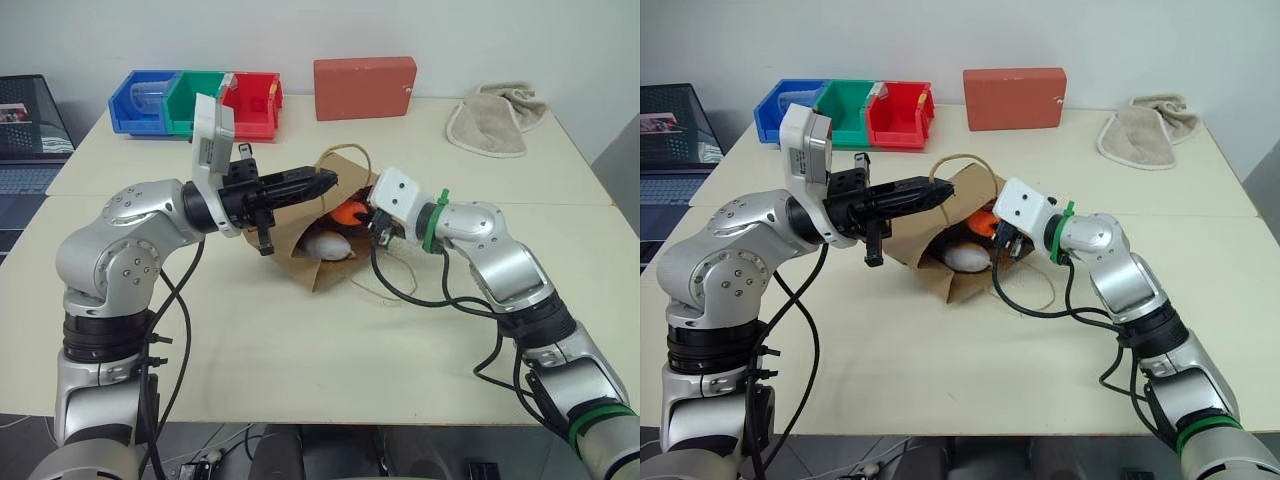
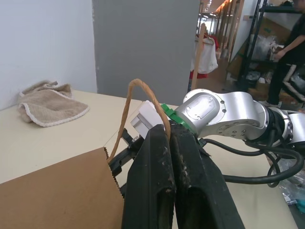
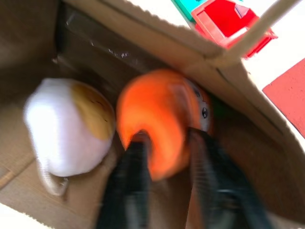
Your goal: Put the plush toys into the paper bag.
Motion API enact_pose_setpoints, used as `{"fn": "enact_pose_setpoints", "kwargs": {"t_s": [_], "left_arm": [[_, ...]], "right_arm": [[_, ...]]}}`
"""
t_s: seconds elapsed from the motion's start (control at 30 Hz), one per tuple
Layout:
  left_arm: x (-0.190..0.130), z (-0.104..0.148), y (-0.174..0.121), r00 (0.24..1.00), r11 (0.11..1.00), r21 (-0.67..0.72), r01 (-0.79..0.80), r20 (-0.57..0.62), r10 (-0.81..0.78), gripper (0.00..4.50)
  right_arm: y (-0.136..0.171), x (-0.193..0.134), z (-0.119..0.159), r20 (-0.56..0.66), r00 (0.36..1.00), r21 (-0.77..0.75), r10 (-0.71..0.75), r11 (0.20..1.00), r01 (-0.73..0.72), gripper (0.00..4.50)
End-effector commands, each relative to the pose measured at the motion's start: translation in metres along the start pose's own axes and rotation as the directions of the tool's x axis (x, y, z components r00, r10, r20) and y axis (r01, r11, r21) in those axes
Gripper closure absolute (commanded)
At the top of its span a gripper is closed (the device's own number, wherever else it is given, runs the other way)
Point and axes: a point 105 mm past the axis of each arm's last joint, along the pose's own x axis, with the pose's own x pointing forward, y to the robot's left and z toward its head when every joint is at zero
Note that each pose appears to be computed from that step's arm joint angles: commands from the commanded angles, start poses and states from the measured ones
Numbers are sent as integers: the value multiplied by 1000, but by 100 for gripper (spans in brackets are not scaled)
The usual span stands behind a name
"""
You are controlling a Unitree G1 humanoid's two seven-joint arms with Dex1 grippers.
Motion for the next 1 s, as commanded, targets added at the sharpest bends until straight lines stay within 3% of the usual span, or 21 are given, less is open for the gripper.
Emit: {"fn": "enact_pose_setpoints", "kwargs": {"t_s": [0.03,0.2,0.37,0.53,0.67,0.77,1.0], "left_arm": [[0,9,-3,1000,999,36,1,24,-1,450],[2,7,2,999,999,43,-23,29,21,450],[4,8,6,999,998,56,-38,34,36,450],[3,9,7,998,997,61,-47,38,44,450],[3,10,8,998,997,63,-49,38,47,450],[2,10,9,998,996,68,-52,36,50,450],[2,11,8,998,996,76,-56,29,54,450]], "right_arm": [[-6,-11,17,52,999,-57,-13,998,16,185],[0,-36,32,125,988,-17,96,995,-95,2],[18,-84,47,216,939,22,268,960,-279,2],[13,-109,-1,39,978,154,206,966,-210,2],[12,-109,-24,-23,987,243,158,959,-147,2],[12,-91,-67,-147,987,314,68,949,-19,2],[36,-57,-86,-122,982,467,144,881,-71,2]]}}
